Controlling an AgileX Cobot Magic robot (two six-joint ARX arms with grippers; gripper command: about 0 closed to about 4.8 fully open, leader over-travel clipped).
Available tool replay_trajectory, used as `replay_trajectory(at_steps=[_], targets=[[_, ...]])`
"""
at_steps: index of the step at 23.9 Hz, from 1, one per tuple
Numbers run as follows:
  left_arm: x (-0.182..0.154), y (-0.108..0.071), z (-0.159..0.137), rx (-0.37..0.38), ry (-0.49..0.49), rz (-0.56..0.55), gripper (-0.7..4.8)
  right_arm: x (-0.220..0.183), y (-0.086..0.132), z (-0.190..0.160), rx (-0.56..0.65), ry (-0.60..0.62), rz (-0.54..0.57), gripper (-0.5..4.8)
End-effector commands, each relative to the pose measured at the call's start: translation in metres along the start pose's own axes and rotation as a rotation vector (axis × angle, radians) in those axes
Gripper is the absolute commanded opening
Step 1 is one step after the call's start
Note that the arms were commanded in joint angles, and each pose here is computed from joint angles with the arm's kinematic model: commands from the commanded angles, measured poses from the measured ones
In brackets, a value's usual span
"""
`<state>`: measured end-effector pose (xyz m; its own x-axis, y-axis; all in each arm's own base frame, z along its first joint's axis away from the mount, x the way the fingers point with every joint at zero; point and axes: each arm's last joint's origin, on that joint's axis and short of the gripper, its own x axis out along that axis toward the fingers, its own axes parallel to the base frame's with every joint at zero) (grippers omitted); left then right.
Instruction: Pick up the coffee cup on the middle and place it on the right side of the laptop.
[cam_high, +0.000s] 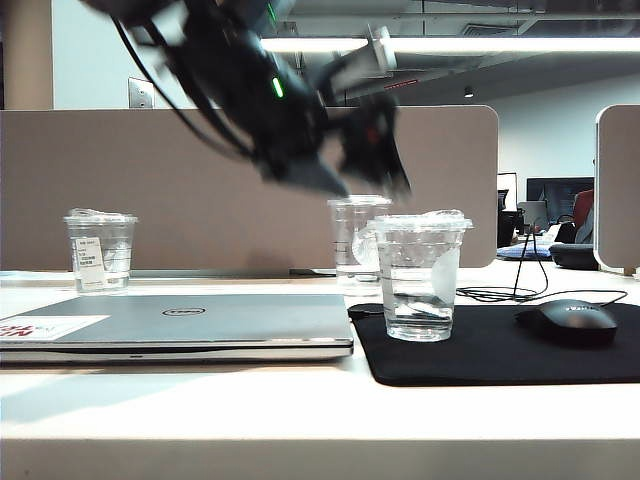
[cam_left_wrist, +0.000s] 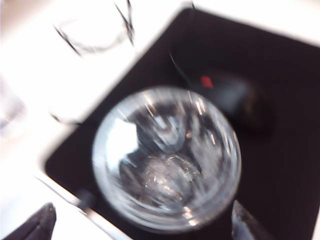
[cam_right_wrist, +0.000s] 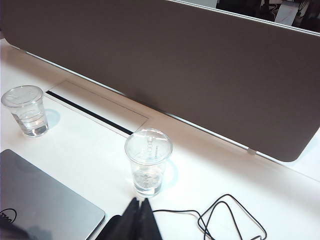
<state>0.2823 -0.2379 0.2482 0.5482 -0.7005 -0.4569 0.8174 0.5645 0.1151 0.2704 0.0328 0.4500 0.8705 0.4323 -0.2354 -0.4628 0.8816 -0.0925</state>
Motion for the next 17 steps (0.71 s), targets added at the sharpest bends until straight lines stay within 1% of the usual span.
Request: replay_trajectory(at_steps=[1, 2, 4, 5, 6, 7, 9, 10, 11, 13, 15, 16, 17], targets=[[-0.025, 0.006, 0.013, 0.011, -0.025, 0.021, 4.79, -0.006, 0.001, 0.005, -0.012, -0.025, -0.003, -0.05], [-0.034, 0.006, 0.017, 0.01, -0.031, 0.028, 4.79, -0.007, 0.002, 0.005, -0.012, -0.027, -0.003, -0.05], [-0.072, 0.005, 0.034, 0.016, -0.065, 0.071, 4.79, -0.012, 0.004, 0.007, -0.014, -0.035, -0.004, -0.05], [-0.103, 0.002, 0.047, 0.031, -0.119, 0.126, 4.31, -0.016, 0.005, 0.009, -0.012, -0.044, -0.003, -0.05], [-0.118, 0.0, 0.052, 0.039, -0.149, 0.152, 3.81, -0.018, 0.006, 0.01, -0.014, -0.049, 0.002, -0.05], [-0.137, -0.002, 0.059, 0.044, -0.192, 0.187, 3.08, -0.02, 0.007, 0.01, -0.015, -0.053, 0.008, -0.05], [-0.164, -0.005, 0.067, 0.052, -0.26, 0.236, 2.04, -0.024, 0.008, 0.011, -0.015, -0.053, 0.016, -0.05], [-0.178, -0.007, 0.071, 0.053, -0.292, 0.266, 1.4, -0.026, 0.009, 0.011, -0.014, -0.053, 0.017, -0.05], [-0.189, -0.009, 0.072, 0.053, -0.307, 0.283, 0.9, -0.027, 0.01, 0.011, -0.013, -0.05, 0.017, -0.05], [-0.209, -0.013, 0.069, 0.043, -0.298, 0.335, 0.03, -0.031, 0.011, 0.01, -0.003, -0.03, 0.021, -0.05], [-0.234, -0.016, 0.058, 0.015, -0.207, 0.464, -0.06, -0.038, 0.016, 0.002, 0.057, 0.056, 0.036, -0.05], [-0.24, -0.017, 0.055, 0.009, -0.185, 0.492, -0.06, -0.04, 0.017, -0.001, 0.067, 0.089, 0.044, -0.05], [-0.257, -0.019, 0.046, -0.002, -0.142, 0.517, -0.06, -0.049, 0.022, -0.007, 0.056, 0.153, 0.057, -0.05]])
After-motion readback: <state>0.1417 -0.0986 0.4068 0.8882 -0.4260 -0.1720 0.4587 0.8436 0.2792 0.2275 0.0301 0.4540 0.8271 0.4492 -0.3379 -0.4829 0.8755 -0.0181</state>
